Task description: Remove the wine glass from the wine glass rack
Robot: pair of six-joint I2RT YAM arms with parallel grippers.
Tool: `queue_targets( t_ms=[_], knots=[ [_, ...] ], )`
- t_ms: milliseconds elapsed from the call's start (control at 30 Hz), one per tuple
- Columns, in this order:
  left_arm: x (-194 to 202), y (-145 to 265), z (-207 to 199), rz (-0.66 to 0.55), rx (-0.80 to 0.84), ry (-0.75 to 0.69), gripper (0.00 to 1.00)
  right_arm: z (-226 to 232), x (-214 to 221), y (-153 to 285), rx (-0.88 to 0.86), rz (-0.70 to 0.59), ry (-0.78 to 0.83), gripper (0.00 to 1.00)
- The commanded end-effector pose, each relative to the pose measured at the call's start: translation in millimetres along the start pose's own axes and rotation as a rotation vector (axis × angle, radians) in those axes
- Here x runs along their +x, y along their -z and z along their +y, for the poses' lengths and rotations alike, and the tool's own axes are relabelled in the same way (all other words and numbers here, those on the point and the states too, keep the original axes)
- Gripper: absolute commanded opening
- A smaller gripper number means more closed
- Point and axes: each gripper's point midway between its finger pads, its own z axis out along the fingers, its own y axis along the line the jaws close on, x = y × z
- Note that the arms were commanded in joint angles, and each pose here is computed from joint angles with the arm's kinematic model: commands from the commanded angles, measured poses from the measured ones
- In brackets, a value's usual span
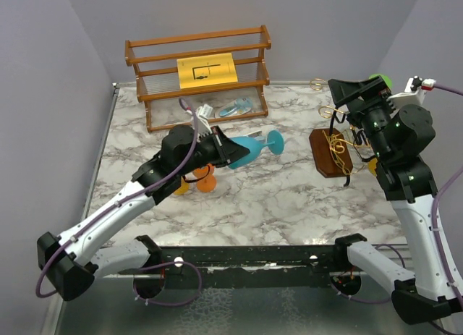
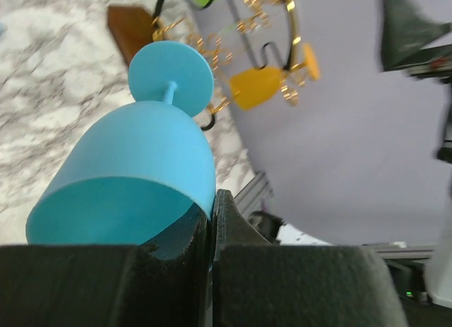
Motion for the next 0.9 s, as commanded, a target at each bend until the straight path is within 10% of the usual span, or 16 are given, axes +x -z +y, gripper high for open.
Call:
queue_targets(
  t_ms=[0,433,867],
  knots=[
    [24.1,-12.3,25.7,0.154,-0.17,-0.069,0.0,-11.4,-23.4,11.4,0.095,-0.072,0.126,0.99],
    [67.6,-28.4,113.4,0.516,-0.788,-0.401,0.0,10.7,-1.0,28.4,-0.15,-0.041,0.266,1.0],
    [69.0,-36.3,136.1,0.634,-0.903,-0.514,0.0,5.3,-0.9,28.6,-0.122,-0.057,0.299,1.0]
  ],
)
